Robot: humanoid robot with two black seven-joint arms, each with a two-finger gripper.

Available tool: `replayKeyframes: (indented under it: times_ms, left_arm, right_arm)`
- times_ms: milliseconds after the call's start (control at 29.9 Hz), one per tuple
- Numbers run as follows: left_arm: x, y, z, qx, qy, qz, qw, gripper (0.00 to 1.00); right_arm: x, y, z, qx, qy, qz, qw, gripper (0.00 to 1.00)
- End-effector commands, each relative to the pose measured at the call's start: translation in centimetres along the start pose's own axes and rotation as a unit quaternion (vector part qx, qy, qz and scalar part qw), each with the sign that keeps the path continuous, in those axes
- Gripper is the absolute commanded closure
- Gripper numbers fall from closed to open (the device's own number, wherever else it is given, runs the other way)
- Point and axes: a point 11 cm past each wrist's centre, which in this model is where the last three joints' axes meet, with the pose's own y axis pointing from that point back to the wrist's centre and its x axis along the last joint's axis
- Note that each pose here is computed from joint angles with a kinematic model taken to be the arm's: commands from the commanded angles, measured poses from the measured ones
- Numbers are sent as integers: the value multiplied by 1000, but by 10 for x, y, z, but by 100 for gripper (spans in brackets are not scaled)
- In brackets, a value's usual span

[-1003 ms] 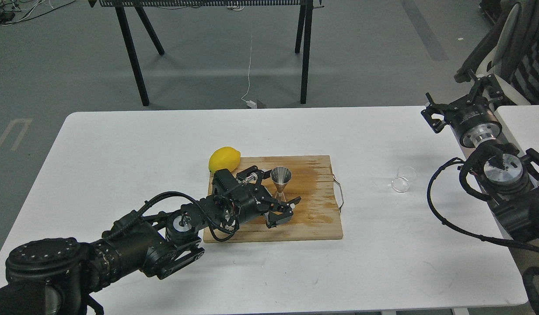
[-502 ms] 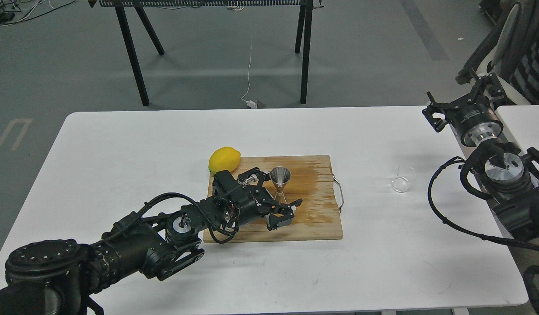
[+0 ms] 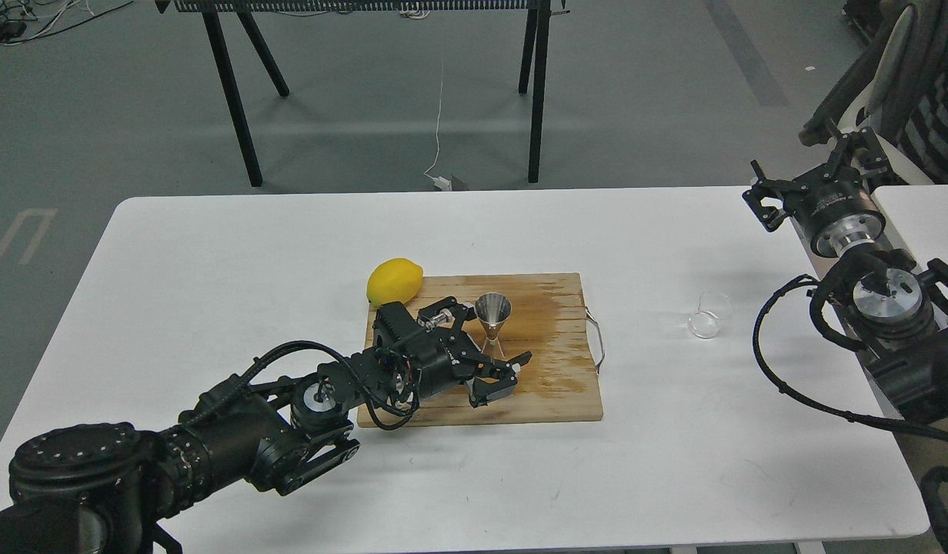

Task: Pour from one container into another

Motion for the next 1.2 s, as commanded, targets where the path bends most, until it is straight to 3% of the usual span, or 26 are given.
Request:
replayKeyframes:
  times_ms: [0, 802, 1170]
  left_arm:
    - [0, 0, 0, 1, 2, 1, 1000, 2]
    - [-25, 60, -49, 36, 1, -28, 999, 2]
    - [-8, 110, -117, 148, 58, 15, 987, 3]
  right_arm:
    - [0, 0, 0, 0, 0, 0, 1000, 1]
    - [-2, -1, 0, 0, -1, -2, 1000, 1]
    - [-8, -4, -1, 0, 1, -7, 1000, 1]
